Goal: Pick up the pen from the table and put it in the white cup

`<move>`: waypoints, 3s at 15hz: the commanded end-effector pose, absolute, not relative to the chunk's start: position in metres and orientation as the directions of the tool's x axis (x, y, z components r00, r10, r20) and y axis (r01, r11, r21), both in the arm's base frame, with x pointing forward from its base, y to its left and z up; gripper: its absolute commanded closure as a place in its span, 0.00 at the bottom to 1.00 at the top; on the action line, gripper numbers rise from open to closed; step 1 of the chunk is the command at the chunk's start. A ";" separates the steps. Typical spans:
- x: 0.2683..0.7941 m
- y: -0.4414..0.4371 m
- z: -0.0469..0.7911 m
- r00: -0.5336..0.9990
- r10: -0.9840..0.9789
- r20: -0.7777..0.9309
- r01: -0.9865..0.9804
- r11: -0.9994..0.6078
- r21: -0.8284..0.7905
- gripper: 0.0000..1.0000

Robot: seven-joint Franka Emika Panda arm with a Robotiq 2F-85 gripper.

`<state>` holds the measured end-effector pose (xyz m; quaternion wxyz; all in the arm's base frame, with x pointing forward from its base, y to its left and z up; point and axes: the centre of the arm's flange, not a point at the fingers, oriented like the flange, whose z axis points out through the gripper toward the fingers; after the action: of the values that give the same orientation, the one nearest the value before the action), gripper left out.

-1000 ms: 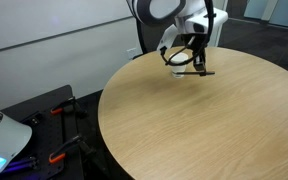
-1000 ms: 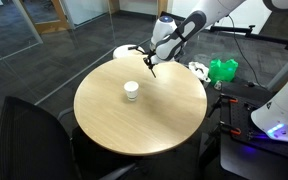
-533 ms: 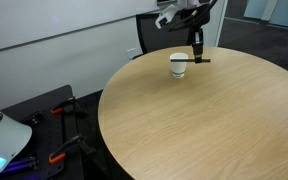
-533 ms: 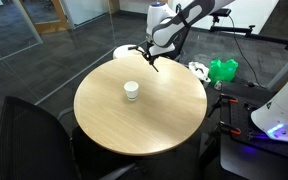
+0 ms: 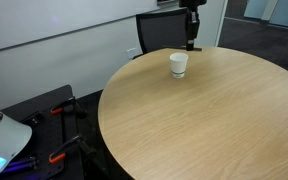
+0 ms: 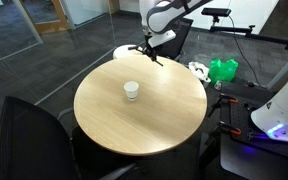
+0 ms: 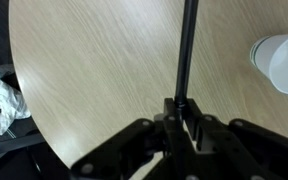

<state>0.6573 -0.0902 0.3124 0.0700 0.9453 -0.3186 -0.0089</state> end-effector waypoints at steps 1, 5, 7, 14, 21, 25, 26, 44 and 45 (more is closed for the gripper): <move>0.663 -0.091 0.338 0.852 -0.521 -0.045 -0.510 -0.847 0.148 0.96; 0.664 -0.099 0.347 0.912 -0.384 -0.145 -0.369 -0.921 0.122 0.96; 0.662 -0.105 0.352 0.927 -0.322 -0.192 -0.305 -0.946 0.112 0.96; 0.653 -0.108 0.345 0.923 -0.336 -0.190 -0.319 -0.941 0.115 0.85; 0.669 -0.125 0.344 0.957 -0.192 -0.219 -0.202 -0.979 -0.023 0.96; 0.673 -0.141 0.353 0.970 -0.067 -0.232 -0.093 -0.991 -0.099 0.96; 0.674 -0.145 0.356 0.971 -0.043 -0.236 -0.071 -0.992 -0.108 0.96; 0.681 -0.155 0.345 0.980 0.173 -0.101 0.126 -0.924 -0.360 0.85; 0.681 -0.155 0.345 0.980 0.174 -0.100 0.127 -0.924 -0.360 0.85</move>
<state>0.6808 -0.1547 0.3447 -0.1789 0.9787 0.0771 -0.0654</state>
